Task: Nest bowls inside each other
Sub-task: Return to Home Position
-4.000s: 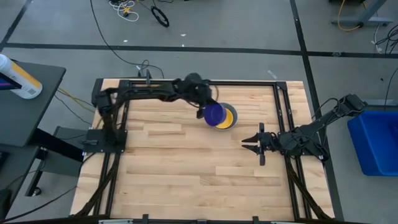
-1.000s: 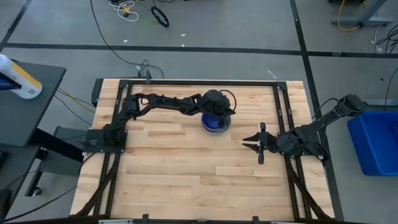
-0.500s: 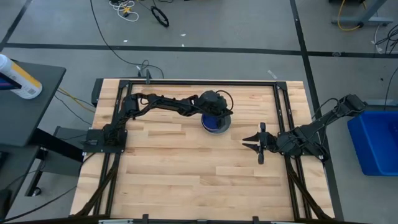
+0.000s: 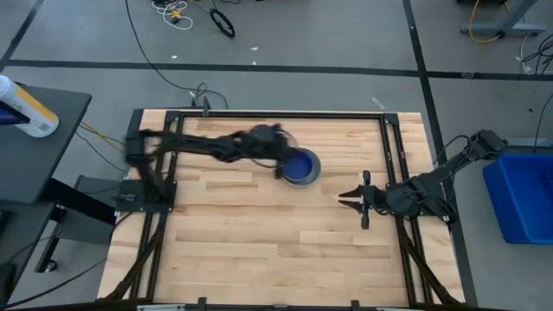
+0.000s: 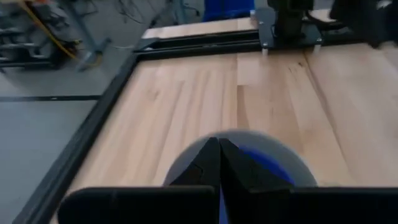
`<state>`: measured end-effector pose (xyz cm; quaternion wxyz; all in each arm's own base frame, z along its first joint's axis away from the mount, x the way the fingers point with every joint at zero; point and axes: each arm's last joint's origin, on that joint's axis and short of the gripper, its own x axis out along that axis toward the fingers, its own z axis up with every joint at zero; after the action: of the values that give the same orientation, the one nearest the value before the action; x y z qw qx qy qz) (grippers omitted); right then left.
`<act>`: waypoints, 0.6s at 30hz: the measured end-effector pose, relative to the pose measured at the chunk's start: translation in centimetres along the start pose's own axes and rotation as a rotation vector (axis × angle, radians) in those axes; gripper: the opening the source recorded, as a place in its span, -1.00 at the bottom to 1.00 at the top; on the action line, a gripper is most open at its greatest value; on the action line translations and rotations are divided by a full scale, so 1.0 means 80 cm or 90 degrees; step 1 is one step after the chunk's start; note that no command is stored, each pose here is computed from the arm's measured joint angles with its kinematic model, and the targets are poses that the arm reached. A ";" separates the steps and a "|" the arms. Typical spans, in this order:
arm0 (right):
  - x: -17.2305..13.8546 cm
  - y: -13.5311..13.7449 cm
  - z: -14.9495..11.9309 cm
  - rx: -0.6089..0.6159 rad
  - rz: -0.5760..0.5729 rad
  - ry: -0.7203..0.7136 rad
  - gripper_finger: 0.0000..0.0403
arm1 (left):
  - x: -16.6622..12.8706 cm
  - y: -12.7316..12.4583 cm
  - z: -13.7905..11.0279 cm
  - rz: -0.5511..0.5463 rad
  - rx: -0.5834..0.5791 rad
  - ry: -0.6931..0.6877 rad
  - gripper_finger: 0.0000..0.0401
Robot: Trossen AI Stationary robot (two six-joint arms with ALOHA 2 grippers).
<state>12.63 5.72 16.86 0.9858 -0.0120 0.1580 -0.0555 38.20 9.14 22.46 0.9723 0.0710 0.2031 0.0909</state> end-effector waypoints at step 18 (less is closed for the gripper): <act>-0.017 -0.002 0.012 0.058 0.026 -0.060 -0.58 | -0.316 -0.066 -0.166 -0.074 -0.168 -0.163 -1.00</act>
<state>11.63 5.71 18.19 0.9926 0.0337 0.1087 -0.0417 10.78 0.17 19.14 0.9947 -0.0577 0.0679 0.0508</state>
